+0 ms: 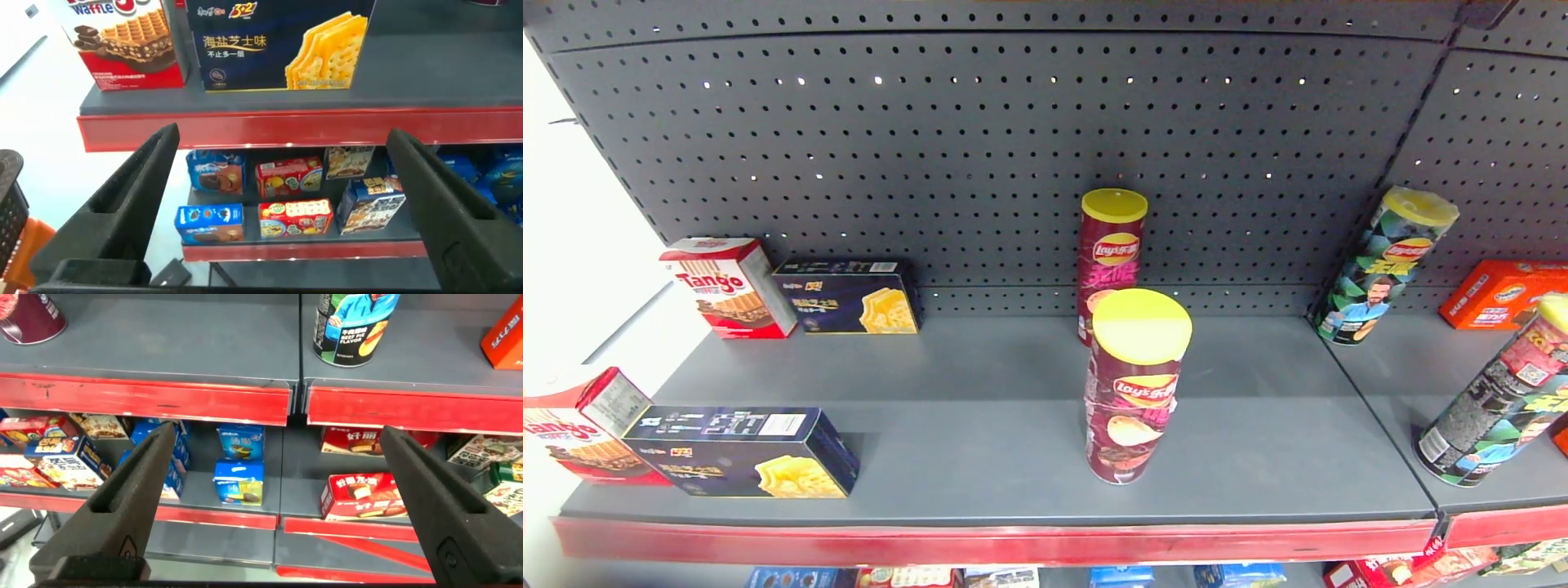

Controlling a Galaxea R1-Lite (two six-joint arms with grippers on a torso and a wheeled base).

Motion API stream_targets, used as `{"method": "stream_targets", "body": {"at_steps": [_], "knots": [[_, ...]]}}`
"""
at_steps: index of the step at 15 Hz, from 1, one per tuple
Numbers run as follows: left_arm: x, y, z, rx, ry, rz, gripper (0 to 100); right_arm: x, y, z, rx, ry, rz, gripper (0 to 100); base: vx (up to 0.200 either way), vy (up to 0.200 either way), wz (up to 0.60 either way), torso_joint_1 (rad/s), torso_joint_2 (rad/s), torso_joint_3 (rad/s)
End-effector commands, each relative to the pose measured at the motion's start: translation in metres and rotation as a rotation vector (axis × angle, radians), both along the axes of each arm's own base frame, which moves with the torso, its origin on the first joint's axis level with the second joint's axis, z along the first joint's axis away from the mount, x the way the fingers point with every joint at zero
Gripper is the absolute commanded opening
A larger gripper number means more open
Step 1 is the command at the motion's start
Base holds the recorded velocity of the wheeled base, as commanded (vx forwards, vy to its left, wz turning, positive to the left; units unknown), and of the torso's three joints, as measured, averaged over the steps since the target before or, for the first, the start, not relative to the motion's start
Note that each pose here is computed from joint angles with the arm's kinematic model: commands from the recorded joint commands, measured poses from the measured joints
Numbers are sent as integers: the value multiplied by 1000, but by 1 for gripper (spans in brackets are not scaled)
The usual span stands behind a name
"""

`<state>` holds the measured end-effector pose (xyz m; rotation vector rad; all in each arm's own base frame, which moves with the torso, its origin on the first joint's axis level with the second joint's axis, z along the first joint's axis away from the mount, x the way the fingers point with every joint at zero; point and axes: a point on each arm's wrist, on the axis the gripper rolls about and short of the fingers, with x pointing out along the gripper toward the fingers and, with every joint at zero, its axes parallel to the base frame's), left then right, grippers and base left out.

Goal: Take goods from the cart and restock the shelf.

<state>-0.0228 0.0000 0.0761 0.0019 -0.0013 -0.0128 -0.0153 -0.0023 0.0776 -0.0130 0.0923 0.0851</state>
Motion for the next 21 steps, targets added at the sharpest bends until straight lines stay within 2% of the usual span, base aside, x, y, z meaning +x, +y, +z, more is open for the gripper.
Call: {"method": "stream_targets", "body": {"at_steps": [1,6,9,13,14,16,18,20,21], "knots": [[0,0,0,1,-2,-1,100,0,0,0,-4,5,8,100,0,0,0,0,0,0],[0,0,0,0,-2,2,100,0,-1,0,-3,8,-43,100,0,0,0,0,0,0],[0,0,0,-2,-2,4,100,-1,1,0,-4,-10,-175,100,0,0,0,0,0,0],[0,0,0,-2,-2,4,100,-3,1,-1,3,-33,-146,100,0,0,0,0,0,0],[0,0,0,-3,-2,5,100,-6,1,-1,4,-79,-126,100,0,0,0,0,0,0],[0,0,0,0,0,4,100,-7,1,-2,20,-91,-130,100,0,0,0,0,0,0],[0,0,0,20,-1,-4,100,-7,1,-2,25,-91,-133,100,0,0,0,0,0,0],[0,0,-1,78,0,-19,100,-7,1,-2,25,-91,-133,100,0,0,0,0,0,0],[0,-1,0,104,-4,-55,100,-7,1,-2,17,-91,-128,100,0,0,0,0,0,0]]}}
